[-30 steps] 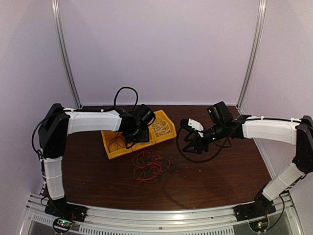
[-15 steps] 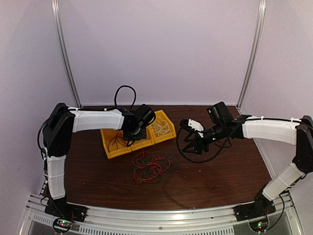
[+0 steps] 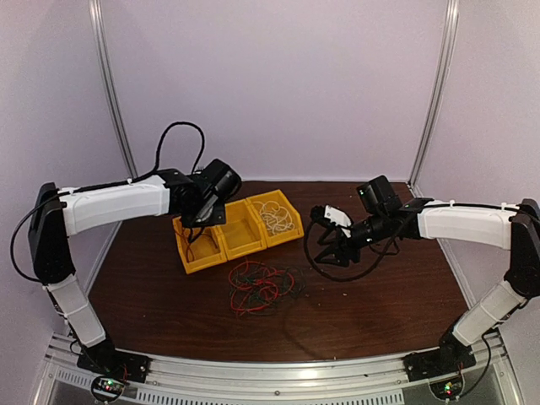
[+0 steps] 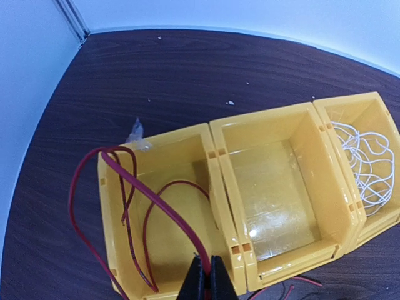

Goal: Untangle the cables

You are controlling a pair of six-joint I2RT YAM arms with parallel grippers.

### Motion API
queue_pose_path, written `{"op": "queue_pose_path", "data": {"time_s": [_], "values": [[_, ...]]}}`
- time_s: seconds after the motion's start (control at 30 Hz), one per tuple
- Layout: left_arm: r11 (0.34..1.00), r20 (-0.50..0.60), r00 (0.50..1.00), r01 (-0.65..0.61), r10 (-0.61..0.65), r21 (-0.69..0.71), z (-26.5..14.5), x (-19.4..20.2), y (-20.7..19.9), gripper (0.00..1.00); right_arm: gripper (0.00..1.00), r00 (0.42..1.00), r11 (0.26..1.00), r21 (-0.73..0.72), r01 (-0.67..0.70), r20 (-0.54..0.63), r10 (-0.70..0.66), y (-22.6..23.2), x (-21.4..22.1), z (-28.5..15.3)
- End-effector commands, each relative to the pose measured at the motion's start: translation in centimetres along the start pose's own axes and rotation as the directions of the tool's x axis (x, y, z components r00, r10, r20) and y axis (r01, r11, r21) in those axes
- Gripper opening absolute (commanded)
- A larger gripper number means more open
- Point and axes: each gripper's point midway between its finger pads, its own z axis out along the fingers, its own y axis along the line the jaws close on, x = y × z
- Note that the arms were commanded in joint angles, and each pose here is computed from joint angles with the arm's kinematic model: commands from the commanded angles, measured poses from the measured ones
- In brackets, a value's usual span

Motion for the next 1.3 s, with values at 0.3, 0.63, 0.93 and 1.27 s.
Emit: {"op": "queue_pose_path", "data": {"time_s": [0.3,0.63,0.93,1.27], "values": [[0.992,-0.087,0.996,0.015,-0.003,0.129,6.4,4.7,-0.2,0.00,0.61,1.000,1.000,-0.017,0.003,0.004,-0.003,0.4,-0.5,0.2],[0.965,0.072,0.996,-0.066,0.049,0.254,2.6,-0.6,-4.3,0.00,0.61,1.000,1.000,-0.017,-0.005,-0.010,0.005,0.2,0.0,0.6],[0.962,0.043,0.999,0.013,-0.026,0.274,4.3,1.9,-1.2,0.00,0.61,1.000,1.000,-0.023,-0.008,-0.021,0.007,0.2,0.3,0.9],[0.953,-0.008,0.996,0.091,-0.093,0.289,6.4,4.2,1.2,0.00,0.61,1.000,0.999,-0.036,-0.008,-0.030,0.007,0.6,0.4,1.3]]}}
